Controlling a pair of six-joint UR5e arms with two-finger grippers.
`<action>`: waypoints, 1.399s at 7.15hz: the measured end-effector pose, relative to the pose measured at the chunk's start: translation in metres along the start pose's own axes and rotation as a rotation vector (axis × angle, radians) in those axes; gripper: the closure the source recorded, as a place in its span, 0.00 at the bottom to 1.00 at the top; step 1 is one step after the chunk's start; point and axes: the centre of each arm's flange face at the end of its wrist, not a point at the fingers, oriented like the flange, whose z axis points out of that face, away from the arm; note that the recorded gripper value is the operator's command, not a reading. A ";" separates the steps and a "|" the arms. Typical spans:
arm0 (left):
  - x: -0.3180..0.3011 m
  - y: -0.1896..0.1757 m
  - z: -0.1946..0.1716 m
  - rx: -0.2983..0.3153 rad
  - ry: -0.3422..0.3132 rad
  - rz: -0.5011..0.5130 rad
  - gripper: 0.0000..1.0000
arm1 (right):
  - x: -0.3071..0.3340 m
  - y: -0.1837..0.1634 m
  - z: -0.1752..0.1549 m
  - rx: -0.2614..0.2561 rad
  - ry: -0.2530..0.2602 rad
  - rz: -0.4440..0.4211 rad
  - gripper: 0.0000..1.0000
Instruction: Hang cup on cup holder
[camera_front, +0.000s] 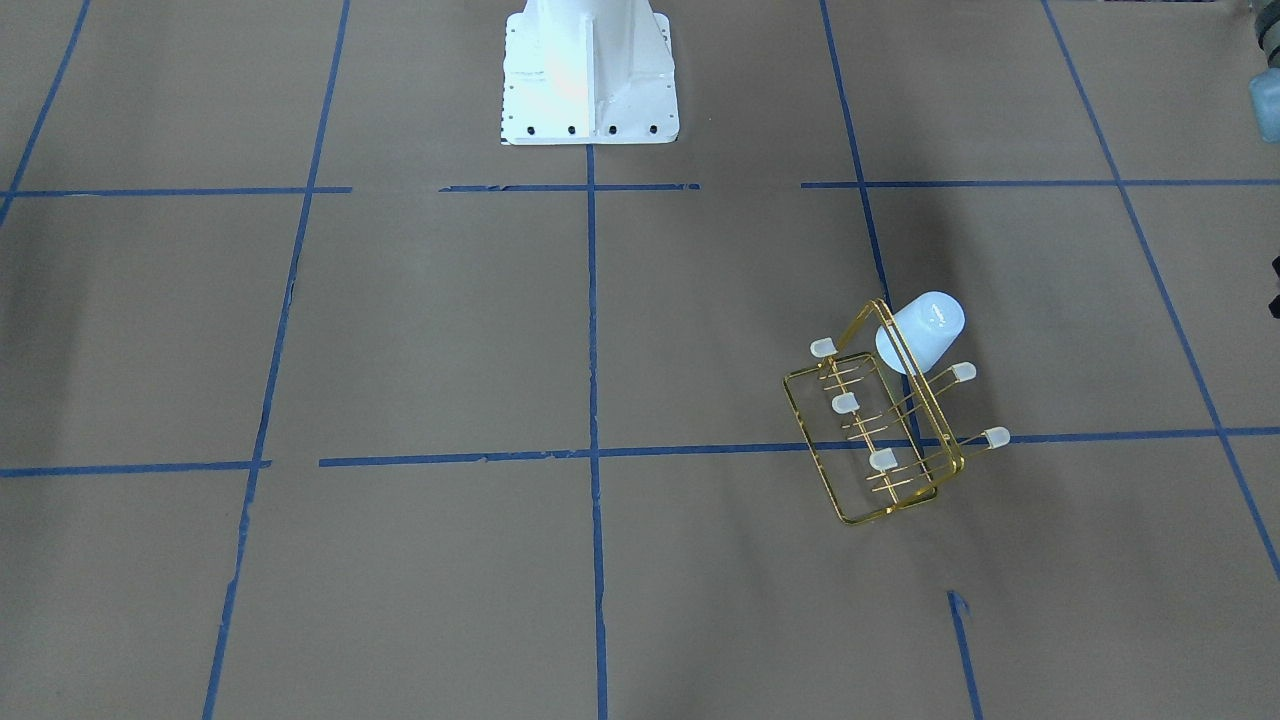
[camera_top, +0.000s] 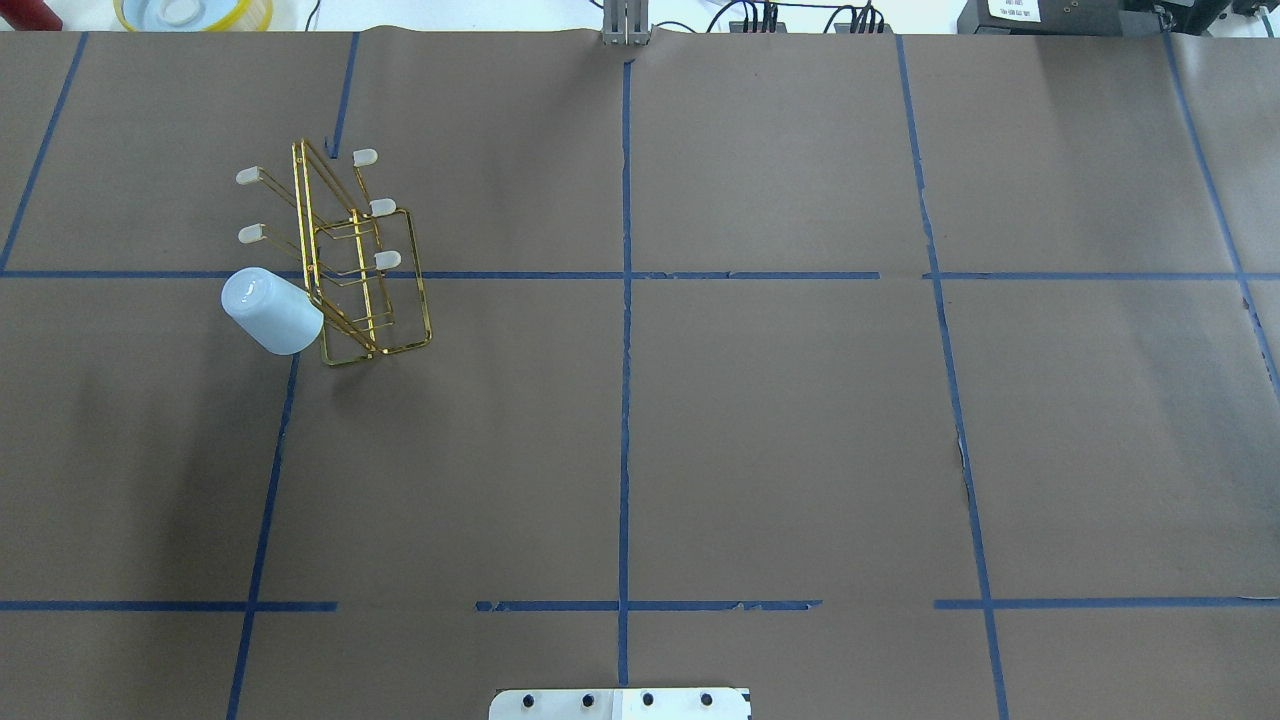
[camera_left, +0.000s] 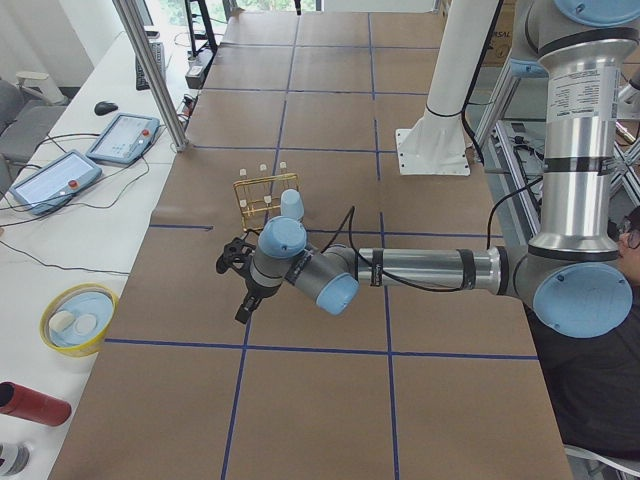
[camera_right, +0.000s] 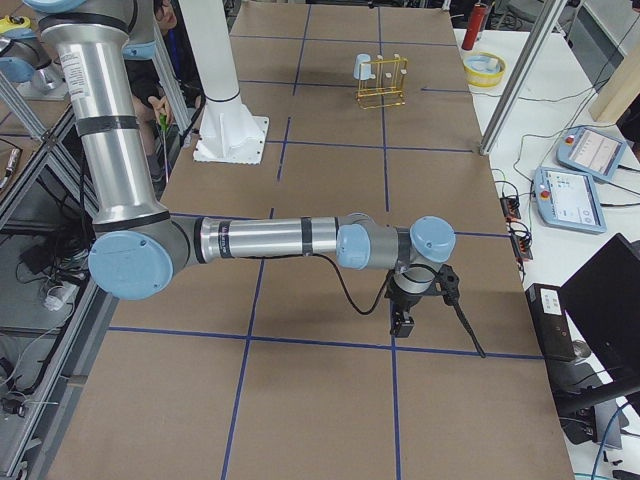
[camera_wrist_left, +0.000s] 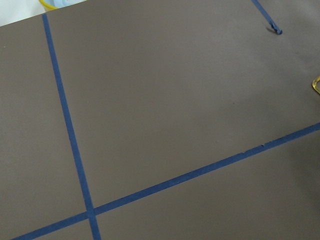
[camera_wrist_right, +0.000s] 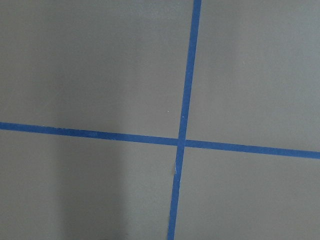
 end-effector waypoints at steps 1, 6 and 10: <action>-0.020 0.002 -0.005 -0.039 0.003 -0.005 0.00 | 0.000 0.000 0.000 0.000 0.000 0.001 0.00; -0.056 0.026 -0.009 -0.284 0.117 -0.245 0.00 | 0.000 0.000 0.000 0.000 0.000 0.000 0.00; -0.063 0.008 -0.018 -0.314 0.037 -0.133 0.00 | 0.000 0.000 0.000 0.000 0.000 0.001 0.00</action>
